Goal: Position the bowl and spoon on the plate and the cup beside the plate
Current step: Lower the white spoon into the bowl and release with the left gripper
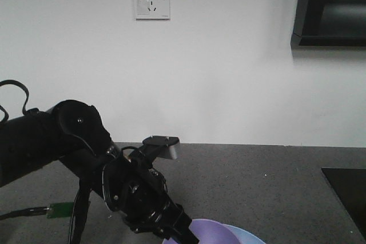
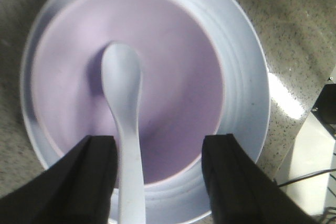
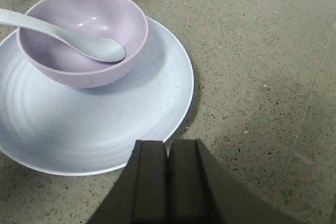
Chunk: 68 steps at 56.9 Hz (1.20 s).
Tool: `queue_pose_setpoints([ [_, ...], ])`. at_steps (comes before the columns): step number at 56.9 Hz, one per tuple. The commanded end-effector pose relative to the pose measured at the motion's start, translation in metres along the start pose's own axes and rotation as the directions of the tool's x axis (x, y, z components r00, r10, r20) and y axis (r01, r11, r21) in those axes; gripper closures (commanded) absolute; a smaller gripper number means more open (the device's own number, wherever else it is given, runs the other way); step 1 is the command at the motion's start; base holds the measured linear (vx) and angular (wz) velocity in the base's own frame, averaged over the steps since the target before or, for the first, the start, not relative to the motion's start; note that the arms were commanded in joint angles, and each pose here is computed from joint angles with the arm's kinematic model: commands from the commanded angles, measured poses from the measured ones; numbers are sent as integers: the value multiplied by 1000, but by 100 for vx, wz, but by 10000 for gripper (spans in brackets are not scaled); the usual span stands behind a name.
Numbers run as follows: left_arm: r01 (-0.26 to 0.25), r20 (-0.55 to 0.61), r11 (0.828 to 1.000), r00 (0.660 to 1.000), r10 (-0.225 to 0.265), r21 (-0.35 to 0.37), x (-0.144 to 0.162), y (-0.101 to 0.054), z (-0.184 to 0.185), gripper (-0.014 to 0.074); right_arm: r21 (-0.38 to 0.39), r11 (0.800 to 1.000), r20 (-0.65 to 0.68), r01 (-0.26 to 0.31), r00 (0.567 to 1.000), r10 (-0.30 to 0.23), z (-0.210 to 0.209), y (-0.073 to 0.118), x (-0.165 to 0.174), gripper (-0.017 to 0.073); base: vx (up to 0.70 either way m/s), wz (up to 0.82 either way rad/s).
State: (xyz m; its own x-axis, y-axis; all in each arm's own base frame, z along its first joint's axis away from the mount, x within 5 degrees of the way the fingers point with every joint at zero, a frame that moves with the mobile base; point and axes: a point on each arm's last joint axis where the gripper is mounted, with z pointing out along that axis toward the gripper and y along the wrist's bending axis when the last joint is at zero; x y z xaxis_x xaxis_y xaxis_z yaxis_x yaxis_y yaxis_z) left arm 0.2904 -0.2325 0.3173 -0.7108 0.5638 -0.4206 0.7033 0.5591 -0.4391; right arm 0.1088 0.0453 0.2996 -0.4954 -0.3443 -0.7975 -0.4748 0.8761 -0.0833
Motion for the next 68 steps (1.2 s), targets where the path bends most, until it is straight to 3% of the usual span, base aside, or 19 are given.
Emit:
queue_pose_setpoints([
  [1, -79, 73, 997, 994, 80, -11, -11, -25, -37, 109, 25, 1000, 103, 9, 995, -12, -6, -3, -15, 568, 0, 0],
  [6, -102, 68, 986, 991, 112, -132, -12, -26, -57, 109, 25, 1000, 103, 9, 995, -12, -6, -3, -15, 568, 0, 0],
  [8, -107, 69, 973, 990, 124, -204, -12, -25, -67, 109, 25, 1000, 103, 9, 995, -12, -6, -3, -15, 568, 0, 0],
  [9, -115, 67, 958, 988, 137, -262, -10, -24, -74, 109, 25, 1000, 103, 9, 995, -12, -6, -3, -15, 568, 0, 0],
  [12, -127, 64, 927, 985, 159, -352, -7, -23, -87, 109, 25, 1000, 103, 9, 995, -12, -6, -3, -15, 568, 0, 0],
  [15, -114, 66, 886, 985, 161, -450, -2, -21, -101, 109, 26, 1000, 103, 10, 995, -13, -6, -3, -15, 568, 0, 0],
  [20, -65, 94, 792, 984, 153, -607, 7, -21, -130, 109, 26, 1000, 103, 10, 995, -13, -6, -3, -15, 568, 0, 0],
  [25, -15, 137, 713, 978, 156, -701, 17, -24, -155, 109, 26, 1000, 103, 10, 995, -13, -6, -3, -15, 568, 0, 0],
  [30, 24, 167, 667, 974, 151, -745, 32, -25, -175, 109, 26, 1000, 103, 10, 995, -13, -6, -3, -15, 568, 0, 0],
  [36, 76, 167, 626, 982, 88, -776, 57, -11, -186, 109, 25, 1000, 103, 9, 995, -12, -6, -3, -15, 568, 0, 0],
  [45, 156, 151, 583, 987, -57, -798, 99, 17, -185, 109, 25, 1000, 104, 9, 994, -11, -6, -3, -15, 568, 0, 0],
  [51, 183, 136, 566, 983, -125, -804, 118, 35, -176, 109, 25, 1000, 105, 9, 994, -11, -6, -3, -15, 568, 0, 0],
  [57, 193, 108, 563, 977, -182, -803, 129, 48, -165, 109, 26, 1000, 109, 8, 994, -11, -6, -3, -15, 568, 0, 0],
  [68, 209, 104, 561, 972, -212, -801, 139, 62, -150, 111, 30, 1000, 124, 7, 992, -11, -6, -3, -17, 568, 0, 0],
])
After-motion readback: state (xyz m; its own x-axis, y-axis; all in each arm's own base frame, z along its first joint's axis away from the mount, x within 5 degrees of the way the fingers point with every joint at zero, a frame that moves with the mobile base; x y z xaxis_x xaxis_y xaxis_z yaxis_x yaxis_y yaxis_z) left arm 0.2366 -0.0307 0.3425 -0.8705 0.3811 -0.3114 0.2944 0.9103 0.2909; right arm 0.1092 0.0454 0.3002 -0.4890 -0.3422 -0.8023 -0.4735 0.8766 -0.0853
